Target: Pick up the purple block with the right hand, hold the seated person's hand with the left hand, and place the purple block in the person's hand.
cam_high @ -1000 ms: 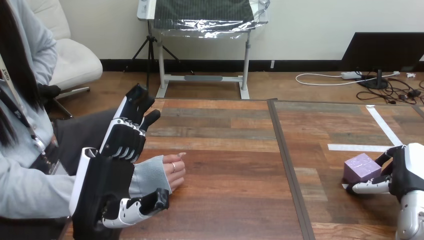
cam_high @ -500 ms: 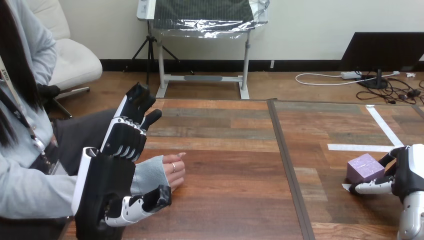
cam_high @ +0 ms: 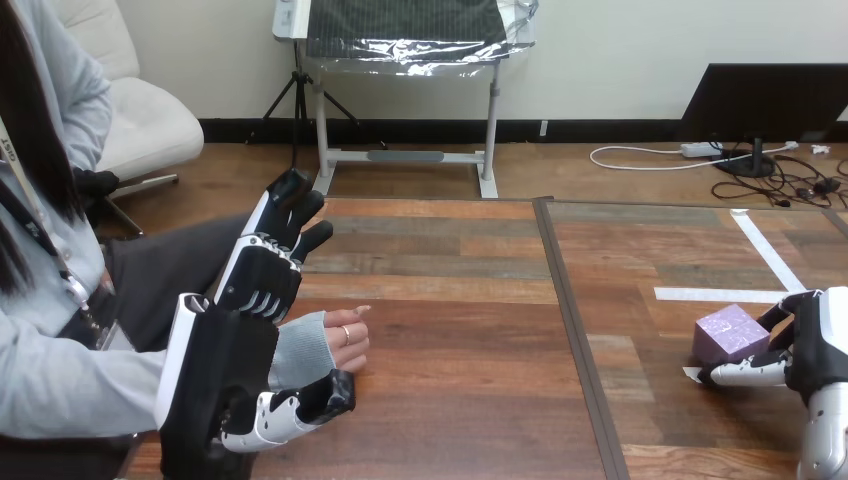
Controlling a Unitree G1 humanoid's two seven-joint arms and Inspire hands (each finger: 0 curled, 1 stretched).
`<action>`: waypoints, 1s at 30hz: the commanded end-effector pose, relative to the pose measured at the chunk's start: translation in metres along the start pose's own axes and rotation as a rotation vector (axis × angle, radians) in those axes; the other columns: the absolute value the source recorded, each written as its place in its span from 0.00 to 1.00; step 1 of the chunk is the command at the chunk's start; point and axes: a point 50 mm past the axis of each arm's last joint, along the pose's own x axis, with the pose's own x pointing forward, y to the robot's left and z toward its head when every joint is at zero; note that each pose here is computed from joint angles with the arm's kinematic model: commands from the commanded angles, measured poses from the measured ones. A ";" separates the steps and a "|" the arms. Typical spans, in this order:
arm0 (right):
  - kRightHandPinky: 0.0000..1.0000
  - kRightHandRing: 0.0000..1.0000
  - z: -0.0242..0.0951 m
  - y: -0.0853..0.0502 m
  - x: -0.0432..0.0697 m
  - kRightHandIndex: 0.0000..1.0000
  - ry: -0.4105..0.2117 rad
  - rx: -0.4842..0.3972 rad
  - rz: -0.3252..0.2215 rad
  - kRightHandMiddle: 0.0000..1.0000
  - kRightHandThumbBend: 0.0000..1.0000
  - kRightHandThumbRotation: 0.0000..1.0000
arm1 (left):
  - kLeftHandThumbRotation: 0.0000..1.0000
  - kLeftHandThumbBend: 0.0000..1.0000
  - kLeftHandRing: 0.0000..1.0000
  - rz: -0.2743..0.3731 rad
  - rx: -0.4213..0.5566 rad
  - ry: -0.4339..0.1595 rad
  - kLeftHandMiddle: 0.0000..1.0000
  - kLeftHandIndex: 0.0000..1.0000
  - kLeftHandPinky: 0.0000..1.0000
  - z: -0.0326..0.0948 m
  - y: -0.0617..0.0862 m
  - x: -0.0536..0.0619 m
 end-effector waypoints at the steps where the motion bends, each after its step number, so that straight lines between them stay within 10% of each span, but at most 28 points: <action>1: 0.05 0.11 0.015 -0.023 0.013 0.26 -0.058 0.045 -0.106 0.19 0.54 0.00 | 0.57 1.00 0.95 -0.020 0.025 -0.039 0.97 0.94 0.89 0.004 0.002 0.013; 30: 0.08 0.13 0.048 -0.019 0.012 0.26 -0.211 0.213 -0.114 0.21 0.46 0.02 | 0.55 1.00 0.97 -0.088 0.537 0.145 0.95 0.95 0.94 -0.001 0.018 0.016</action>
